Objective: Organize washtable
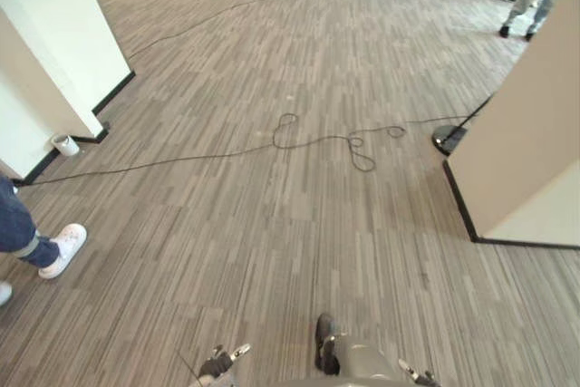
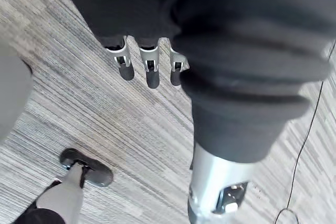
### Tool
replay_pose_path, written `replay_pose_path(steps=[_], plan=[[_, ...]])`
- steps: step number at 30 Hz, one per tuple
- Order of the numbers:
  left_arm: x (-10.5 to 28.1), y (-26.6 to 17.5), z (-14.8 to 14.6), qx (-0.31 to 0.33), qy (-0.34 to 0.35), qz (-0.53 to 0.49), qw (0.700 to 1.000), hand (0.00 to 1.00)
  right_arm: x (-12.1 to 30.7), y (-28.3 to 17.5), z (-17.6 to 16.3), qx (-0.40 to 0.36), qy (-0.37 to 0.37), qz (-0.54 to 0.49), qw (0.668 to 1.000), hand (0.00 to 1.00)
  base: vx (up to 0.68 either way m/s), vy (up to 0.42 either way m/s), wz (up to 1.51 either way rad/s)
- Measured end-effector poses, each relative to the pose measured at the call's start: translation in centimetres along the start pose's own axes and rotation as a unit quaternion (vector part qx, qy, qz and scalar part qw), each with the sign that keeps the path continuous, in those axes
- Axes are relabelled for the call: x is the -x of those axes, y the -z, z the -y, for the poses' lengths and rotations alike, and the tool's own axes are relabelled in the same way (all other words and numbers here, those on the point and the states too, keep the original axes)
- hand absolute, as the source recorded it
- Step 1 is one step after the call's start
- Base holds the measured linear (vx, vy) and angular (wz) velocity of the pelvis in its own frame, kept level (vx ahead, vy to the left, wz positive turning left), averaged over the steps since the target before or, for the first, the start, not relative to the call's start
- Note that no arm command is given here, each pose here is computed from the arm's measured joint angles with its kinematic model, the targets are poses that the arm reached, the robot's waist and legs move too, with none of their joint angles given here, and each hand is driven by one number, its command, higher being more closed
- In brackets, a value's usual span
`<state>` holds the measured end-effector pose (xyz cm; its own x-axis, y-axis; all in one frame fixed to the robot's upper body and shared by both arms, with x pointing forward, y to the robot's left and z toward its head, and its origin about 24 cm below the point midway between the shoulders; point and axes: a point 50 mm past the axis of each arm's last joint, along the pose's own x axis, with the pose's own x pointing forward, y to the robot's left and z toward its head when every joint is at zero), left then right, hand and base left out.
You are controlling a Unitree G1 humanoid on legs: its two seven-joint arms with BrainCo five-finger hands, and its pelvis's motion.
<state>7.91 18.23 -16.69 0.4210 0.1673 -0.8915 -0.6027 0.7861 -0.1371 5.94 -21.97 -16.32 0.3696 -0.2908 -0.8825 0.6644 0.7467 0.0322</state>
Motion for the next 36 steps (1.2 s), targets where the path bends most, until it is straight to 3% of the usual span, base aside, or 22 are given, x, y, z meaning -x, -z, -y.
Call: replay_pose_path(steps=[2, 8, 12, 15, 21, 29, 31, 32, 36], plan=[[0.0, -0.1, -0.1, 0.025, -0.007, 0.008, 1.000, 0.00, -0.3, -1.1, -0.7, 0.002, -0.009, 0.016, 1.000, 0.00, 0.71, -0.069, -0.66], [0.0, -1.7, -0.7, 0.020, -0.009, 0.041, 0.999, 0.00, -0.4, -0.8, -4.3, 0.002, -0.044, 0.008, 0.999, 0.00, 0.53, 0.050, -0.68], [0.2, 0.0, -0.8, 0.026, -0.016, 0.011, 0.999, 0.00, -0.6, -0.7, -2.2, 0.034, -0.021, -0.003, 0.999, 0.00, 0.38, 0.276, -0.74], [0.1, -1.0, -2.2, 0.010, -0.031, 0.020, 0.999, 0.00, 0.0, 1.4, -2.7, 0.030, -0.029, -0.031, 0.999, 0.00, 0.34, 0.293, -0.56], [-0.1, -1.2, -2.0, -0.019, -0.030, 0.017, 0.999, 0.00, 0.1, 1.5, -3.4, 0.054, -0.054, -0.024, 0.997, 0.00, 0.14, 0.201, -0.40], [0.3, 1.1, -2.0, -0.012, -0.034, -0.022, 0.999, 0.00, 0.0, 1.4, -1.8, 0.064, -0.033, -0.028, 0.997, 0.00, 0.16, -0.019, -0.02], [0.3, 1.2, -1.9, -0.016, -0.032, -0.023, 0.999, 0.00, 0.0, 1.5, -1.7, 0.066, -0.031, -0.032, 0.997, 0.00, 0.09, -0.055, 0.02], [0.1, 0.0, -2.2, -0.051, -0.027, -0.011, 0.998, 0.00, -0.1, 1.6, -2.3, 0.097, -0.047, -0.043, 0.993, 0.00, 0.04, -0.033, 0.02], [0.1, 0.0, -2.2, -0.051, -0.028, -0.011, 0.998, 0.00, -0.1, 1.6, -2.4, 0.097, -0.048, -0.042, 0.993, 0.00, 0.00, 0.000, 0.00]])
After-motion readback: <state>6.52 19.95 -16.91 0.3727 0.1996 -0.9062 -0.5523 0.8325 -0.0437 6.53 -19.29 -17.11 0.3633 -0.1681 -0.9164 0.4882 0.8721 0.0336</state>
